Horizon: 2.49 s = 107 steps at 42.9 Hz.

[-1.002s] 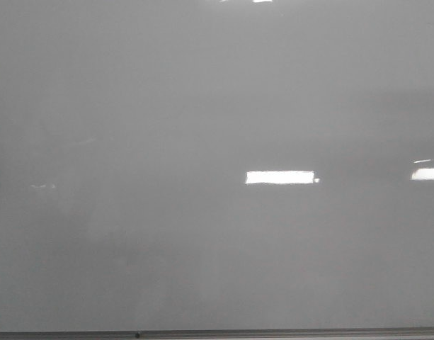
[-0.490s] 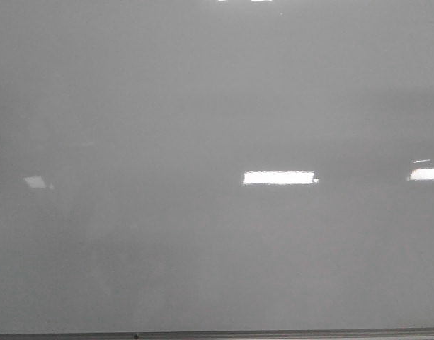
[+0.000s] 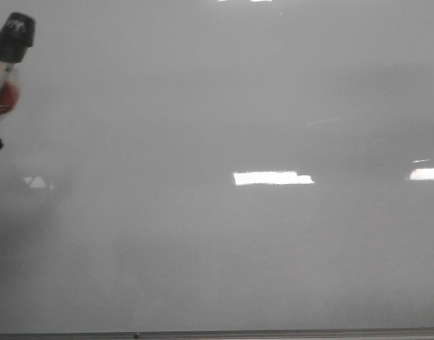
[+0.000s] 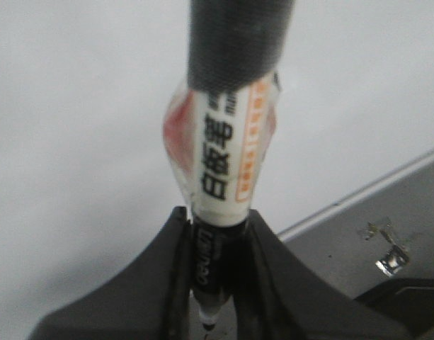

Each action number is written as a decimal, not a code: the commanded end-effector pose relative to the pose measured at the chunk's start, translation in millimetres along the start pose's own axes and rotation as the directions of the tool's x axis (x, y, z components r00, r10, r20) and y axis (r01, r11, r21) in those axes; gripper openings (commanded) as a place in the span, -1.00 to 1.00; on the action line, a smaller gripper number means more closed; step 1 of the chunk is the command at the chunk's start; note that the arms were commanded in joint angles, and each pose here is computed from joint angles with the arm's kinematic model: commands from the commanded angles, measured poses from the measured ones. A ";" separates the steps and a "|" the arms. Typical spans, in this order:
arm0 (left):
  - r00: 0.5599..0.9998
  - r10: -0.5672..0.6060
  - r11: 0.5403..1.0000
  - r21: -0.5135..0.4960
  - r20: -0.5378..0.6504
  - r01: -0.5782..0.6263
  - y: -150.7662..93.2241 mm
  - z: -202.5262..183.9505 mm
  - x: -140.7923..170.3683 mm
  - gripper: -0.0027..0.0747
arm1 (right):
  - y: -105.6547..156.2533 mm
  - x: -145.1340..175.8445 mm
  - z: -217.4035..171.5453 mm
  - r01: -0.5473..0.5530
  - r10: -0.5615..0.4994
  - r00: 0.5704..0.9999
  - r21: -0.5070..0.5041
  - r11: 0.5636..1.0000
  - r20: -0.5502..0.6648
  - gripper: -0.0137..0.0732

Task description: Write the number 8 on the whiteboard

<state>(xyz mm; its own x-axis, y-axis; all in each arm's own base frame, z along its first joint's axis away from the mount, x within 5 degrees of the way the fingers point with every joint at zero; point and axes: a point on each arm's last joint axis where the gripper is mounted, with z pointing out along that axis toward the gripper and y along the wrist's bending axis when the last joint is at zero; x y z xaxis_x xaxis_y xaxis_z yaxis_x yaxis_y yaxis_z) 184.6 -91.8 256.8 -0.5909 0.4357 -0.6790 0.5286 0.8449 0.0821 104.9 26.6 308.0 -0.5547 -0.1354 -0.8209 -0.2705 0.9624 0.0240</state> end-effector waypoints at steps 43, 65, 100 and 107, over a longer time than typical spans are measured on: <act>0.863 0.372 0.803 0.347 0.342 -0.484 -108.2 -70.4 -1.8 -0.98 | 190.9 -116.9 31.2 0.539 -0.705 0.680 -0.788 0.297 0.200 0.54; 0.855 0.385 0.801 0.335 0.348 -0.497 -107.6 -70.2 -2.1 -0.94 | 195.5 -114.8 37.4 0.529 -0.719 0.670 -0.799 0.287 0.185 -0.84; 0.853 0.080 0.872 0.379 0.516 -0.311 -70.1 -115.1 39.6 -0.61 | 62.1 -85.8 75.9 0.293 -0.410 0.903 -0.507 0.810 -0.132 -0.85; 0.823 -0.009 0.872 0.407 0.568 -0.271 -57.6 -124.0 63.1 -0.93 | 45.1 -76.3 83.1 0.170 -0.246 0.962 -0.438 0.883 -0.121 -0.85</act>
<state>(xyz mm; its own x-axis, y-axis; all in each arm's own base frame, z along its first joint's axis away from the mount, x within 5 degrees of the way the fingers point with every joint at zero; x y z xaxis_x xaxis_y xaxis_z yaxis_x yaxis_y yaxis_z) 45.1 -79.9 286.7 -0.1897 0.3056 -0.9331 0.8677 0.4968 -0.0137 196.6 102.0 311.1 -0.5762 -0.5221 -0.6288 -0.7284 0.6769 0.1054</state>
